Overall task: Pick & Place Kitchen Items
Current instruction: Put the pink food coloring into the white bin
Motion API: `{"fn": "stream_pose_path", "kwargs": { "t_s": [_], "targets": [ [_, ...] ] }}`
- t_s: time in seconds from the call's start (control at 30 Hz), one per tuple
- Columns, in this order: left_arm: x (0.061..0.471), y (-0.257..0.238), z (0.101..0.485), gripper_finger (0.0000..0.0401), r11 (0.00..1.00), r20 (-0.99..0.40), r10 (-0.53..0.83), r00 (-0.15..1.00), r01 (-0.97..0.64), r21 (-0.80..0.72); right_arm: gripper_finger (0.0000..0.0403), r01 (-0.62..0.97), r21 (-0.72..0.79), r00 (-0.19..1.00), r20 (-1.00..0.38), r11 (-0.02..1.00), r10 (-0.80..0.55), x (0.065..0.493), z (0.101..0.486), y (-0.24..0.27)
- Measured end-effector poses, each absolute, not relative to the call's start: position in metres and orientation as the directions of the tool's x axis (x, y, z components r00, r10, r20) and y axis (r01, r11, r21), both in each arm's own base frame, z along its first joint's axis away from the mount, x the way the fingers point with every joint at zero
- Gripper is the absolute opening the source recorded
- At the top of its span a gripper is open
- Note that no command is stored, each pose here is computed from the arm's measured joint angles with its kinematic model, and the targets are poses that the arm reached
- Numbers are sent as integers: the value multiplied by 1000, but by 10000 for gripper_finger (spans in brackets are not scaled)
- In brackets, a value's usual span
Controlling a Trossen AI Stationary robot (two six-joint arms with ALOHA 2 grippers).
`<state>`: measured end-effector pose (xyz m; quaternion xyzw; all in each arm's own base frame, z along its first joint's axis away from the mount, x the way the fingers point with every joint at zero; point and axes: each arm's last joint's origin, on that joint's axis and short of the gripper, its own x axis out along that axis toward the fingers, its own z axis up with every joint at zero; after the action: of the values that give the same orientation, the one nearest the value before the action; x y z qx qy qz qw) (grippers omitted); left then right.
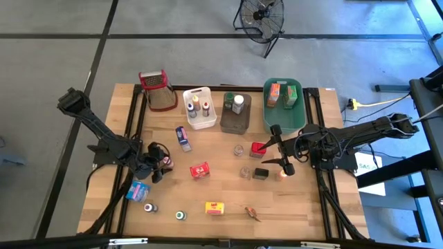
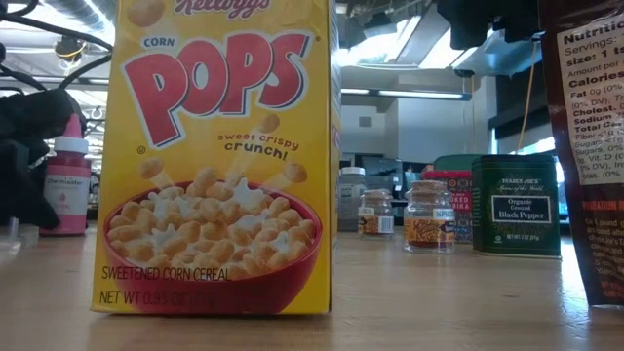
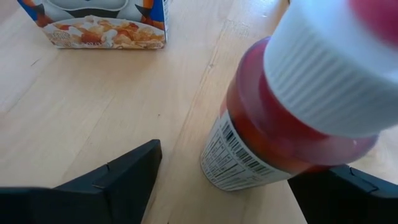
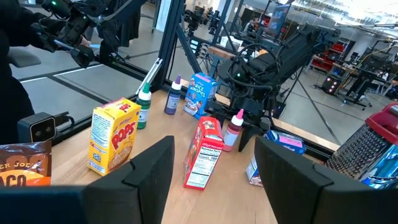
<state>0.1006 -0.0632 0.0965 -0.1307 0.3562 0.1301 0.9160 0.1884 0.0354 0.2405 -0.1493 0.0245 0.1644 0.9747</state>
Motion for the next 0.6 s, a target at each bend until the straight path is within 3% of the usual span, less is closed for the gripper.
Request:
{"fn": "stream_pose_path", "kwargs": {
  "t_s": [0.23, 0.6],
  "targets": [
    [100, -62, 96, 275, 928, -670, 186, 719, -353, -120, 224, -328, -283, 945, -97, 901, 313, 188, 240, 35],
    [101, -62, 97, 159, 927, -664, 188, 724, -355, -125, 224, -328, -283, 945, -97, 901, 313, 188, 240, 35]
  ]
}}
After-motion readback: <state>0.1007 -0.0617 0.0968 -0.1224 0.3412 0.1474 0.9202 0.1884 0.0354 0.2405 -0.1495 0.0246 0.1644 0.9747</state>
